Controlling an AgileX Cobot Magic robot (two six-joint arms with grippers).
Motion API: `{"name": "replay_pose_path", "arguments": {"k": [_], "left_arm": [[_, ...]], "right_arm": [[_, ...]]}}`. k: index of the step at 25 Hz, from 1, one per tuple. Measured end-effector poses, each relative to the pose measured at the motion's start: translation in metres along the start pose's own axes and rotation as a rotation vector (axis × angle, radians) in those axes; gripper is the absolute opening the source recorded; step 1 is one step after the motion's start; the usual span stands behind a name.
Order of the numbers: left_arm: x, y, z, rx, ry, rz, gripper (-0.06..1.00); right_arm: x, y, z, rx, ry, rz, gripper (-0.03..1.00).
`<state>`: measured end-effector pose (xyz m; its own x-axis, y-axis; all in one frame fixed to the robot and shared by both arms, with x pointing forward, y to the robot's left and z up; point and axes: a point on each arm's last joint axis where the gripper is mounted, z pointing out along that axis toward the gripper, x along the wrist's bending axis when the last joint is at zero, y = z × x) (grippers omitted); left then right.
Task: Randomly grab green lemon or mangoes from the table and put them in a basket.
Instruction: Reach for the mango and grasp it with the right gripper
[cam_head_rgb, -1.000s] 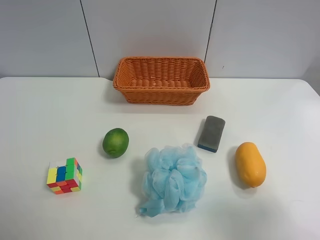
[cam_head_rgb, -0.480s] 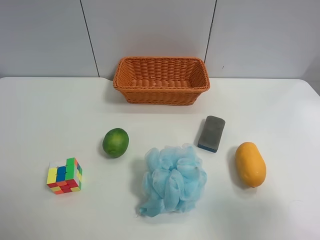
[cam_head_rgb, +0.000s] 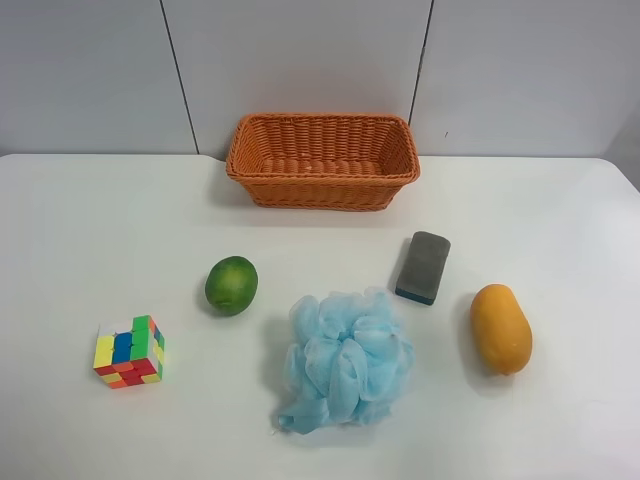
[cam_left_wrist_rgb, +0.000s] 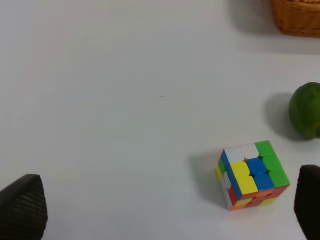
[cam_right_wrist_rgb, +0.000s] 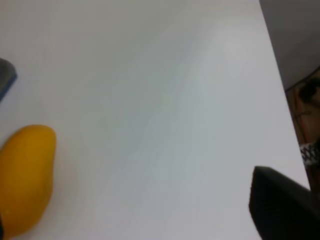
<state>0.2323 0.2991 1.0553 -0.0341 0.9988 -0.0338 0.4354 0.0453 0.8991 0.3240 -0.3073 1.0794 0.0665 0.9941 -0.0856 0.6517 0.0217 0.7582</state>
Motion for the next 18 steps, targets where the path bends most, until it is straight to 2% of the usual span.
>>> {"name": "replay_pose_path", "arguments": {"k": [3, 8, 11, 13, 18], "left_arm": [[0.000, 0.000, 0.000, 0.000, 0.000, 0.000, 0.99], [0.000, 0.000, 0.000, 0.000, 0.000, 0.000, 0.99], [0.000, 0.000, 0.000, 0.000, 0.000, 0.000, 0.99], [0.000, 0.000, 0.000, 0.000, 0.000, 0.000, 0.99], [0.000, 0.000, 0.000, 0.000, 0.000, 0.000, 0.99]], "right_arm": [[0.005, 0.011, 0.029, 0.092, 0.004, -0.024, 0.97], [0.026, 0.019, 0.082, 0.261, 0.125, 0.076, 0.97], [0.035, 0.015, 0.108, 0.371, 0.170, 0.106, 0.97], [0.039, 0.010, 0.126, 0.449, 0.177, 0.105, 0.97], [0.045, 0.000, 0.157, 0.562, 0.171, 0.114, 0.97]]}}
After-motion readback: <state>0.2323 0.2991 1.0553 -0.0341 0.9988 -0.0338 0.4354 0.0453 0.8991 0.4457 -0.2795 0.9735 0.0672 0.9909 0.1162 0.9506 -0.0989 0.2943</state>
